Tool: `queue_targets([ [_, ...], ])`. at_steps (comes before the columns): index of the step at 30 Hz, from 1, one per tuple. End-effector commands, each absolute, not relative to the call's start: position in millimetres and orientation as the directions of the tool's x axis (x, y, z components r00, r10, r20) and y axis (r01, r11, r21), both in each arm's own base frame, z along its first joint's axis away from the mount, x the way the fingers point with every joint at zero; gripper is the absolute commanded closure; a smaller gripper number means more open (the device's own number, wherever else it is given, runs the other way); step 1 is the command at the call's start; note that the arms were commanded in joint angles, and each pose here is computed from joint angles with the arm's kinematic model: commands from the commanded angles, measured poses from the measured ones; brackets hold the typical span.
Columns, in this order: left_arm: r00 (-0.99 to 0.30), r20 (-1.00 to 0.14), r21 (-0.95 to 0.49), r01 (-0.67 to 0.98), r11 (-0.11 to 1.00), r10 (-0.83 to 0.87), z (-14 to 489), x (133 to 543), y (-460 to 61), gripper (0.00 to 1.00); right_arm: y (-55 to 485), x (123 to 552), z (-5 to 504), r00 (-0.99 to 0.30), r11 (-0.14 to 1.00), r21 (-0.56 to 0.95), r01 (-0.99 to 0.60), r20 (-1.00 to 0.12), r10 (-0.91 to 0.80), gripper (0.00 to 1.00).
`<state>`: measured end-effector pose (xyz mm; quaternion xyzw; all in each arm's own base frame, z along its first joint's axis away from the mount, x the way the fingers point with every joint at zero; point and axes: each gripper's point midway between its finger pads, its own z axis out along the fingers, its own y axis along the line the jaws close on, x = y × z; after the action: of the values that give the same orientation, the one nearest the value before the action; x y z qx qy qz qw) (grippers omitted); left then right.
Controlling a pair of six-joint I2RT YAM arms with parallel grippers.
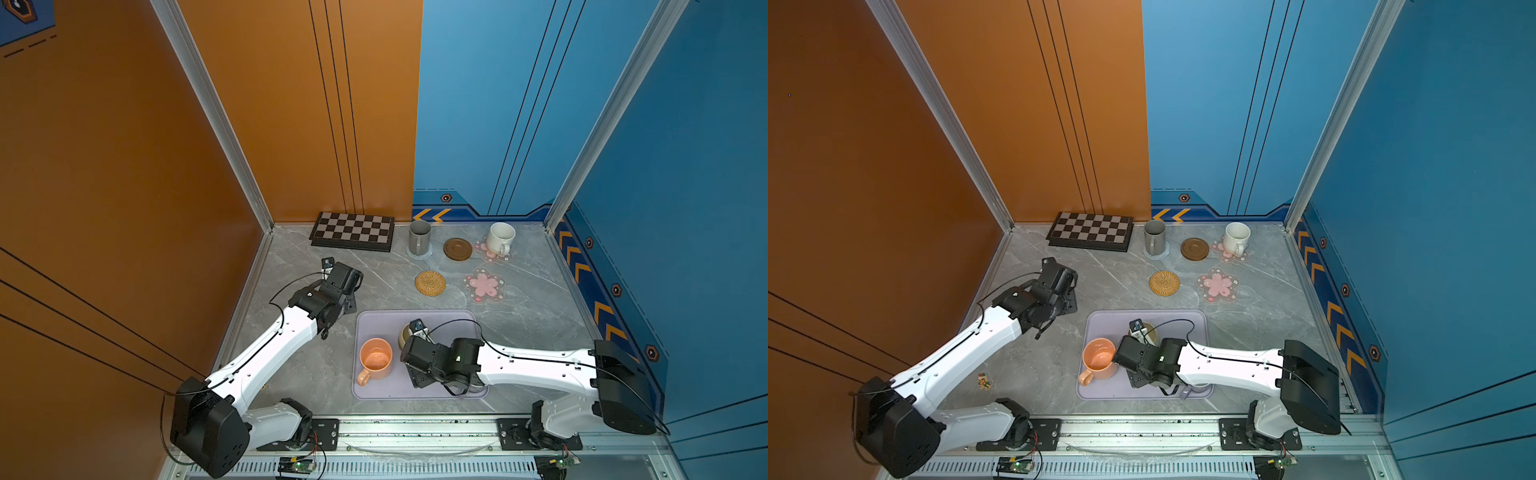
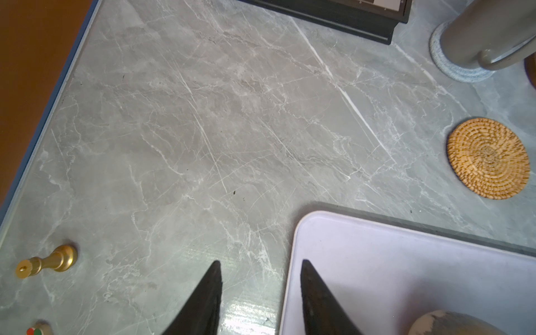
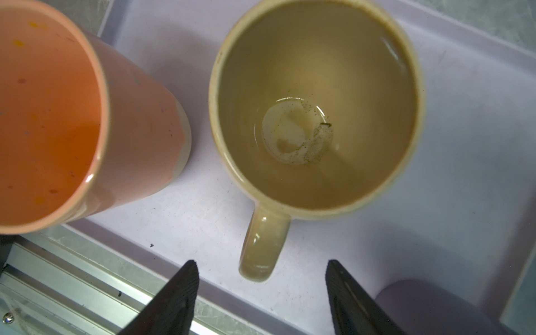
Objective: Place cups on coasters
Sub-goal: Pick up the cup from the tray.
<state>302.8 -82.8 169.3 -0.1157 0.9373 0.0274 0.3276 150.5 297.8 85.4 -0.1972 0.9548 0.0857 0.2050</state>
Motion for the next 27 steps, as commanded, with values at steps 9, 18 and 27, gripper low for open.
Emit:
queue_targets([
  [9, -0.771, -0.604, -0.005, -0.251, 0.968, -0.203, 160.5, 281.4, -67.0, 0.55, 301.7, 162.3, 60.9, -0.881, 0.942, 0.071, -0.329, -0.382, -0.279, 0.3],
  [18, -0.776, -0.59, -0.002, -0.273, 0.962, -0.221, 152.7, 278.3, -61.5, 0.55, 298.9, 166.6, 54.6, -0.896, 0.951, 0.065, -0.303, -0.357, -0.262, 0.34],
  [27, -0.794, -0.565, 0.003, -0.276, 0.961, -0.225, 143.0, 276.7, -63.0, 0.51, 294.0, 169.4, 56.6, -0.905, 0.962, 0.048, -0.269, -0.355, -0.235, 0.4],
])
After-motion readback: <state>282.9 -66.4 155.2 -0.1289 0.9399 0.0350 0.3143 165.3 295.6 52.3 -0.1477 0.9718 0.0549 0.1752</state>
